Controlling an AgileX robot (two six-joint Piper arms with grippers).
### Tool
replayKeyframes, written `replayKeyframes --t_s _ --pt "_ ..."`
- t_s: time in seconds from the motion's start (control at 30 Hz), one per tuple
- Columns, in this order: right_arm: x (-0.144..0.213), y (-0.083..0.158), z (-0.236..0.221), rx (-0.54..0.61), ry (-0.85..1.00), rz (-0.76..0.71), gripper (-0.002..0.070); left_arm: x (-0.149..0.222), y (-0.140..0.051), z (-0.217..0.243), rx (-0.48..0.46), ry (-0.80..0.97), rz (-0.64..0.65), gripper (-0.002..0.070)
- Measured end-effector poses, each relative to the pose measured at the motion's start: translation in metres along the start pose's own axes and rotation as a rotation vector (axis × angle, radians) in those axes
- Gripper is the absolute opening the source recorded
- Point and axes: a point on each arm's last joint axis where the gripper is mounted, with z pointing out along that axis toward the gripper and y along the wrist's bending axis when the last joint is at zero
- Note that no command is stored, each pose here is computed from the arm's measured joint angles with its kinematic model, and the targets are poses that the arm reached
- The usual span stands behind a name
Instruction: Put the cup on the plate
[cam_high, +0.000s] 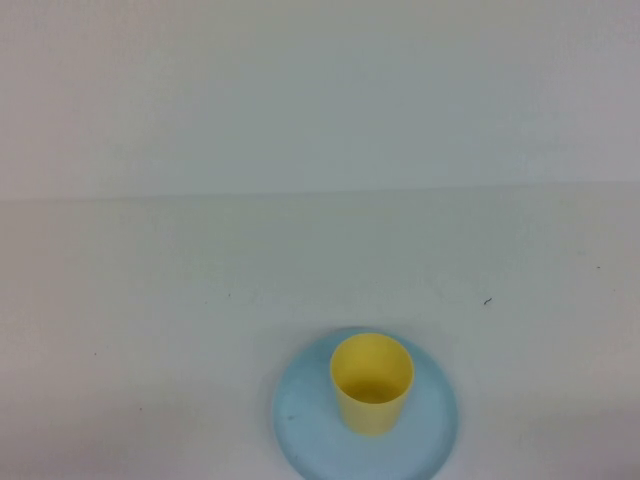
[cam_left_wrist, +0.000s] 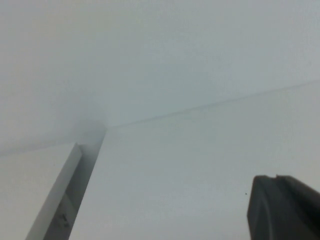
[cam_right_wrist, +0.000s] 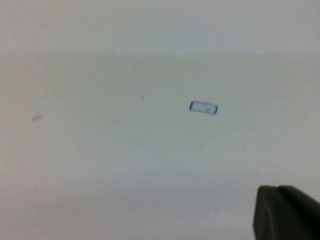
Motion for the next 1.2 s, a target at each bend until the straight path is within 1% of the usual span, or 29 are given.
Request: replayKeyframes --t_s 0.17,0.3,0.47,0.57,0.7,1.2 --pt "0.006 0.003 0.000 -0.051 0.064 -0.054 0.0002 0.002 0.000 0.000 0.001 0.022 -0.015 0.0000" --pt "0.007 0.003 0.000 -0.055 0.073 -0.060 0.0002 0.003 0.002 0.000 -0.026 0.036 -0.052 0.0000" --pt "0.007 0.003 0.000 -0.057 0.075 -0.063 0.0002 0.004 0.002 0.000 -0.027 0.044 -0.061 0.0000" --pt "0.007 0.003 0.000 -0.057 0.075 -0.063 0.0002 0.009 0.000 0.000 -0.008 0.102 -0.063 0.0000" --pt "0.007 0.003 0.000 -0.057 0.075 -0.063 0.0002 0.022 -0.004 -0.003 0.039 0.242 -0.065 0.0000" --pt "0.007 0.003 0.000 -0.057 0.075 -0.066 0.0002 0.022 -0.004 -0.002 0.034 0.237 -0.084 0.0000"
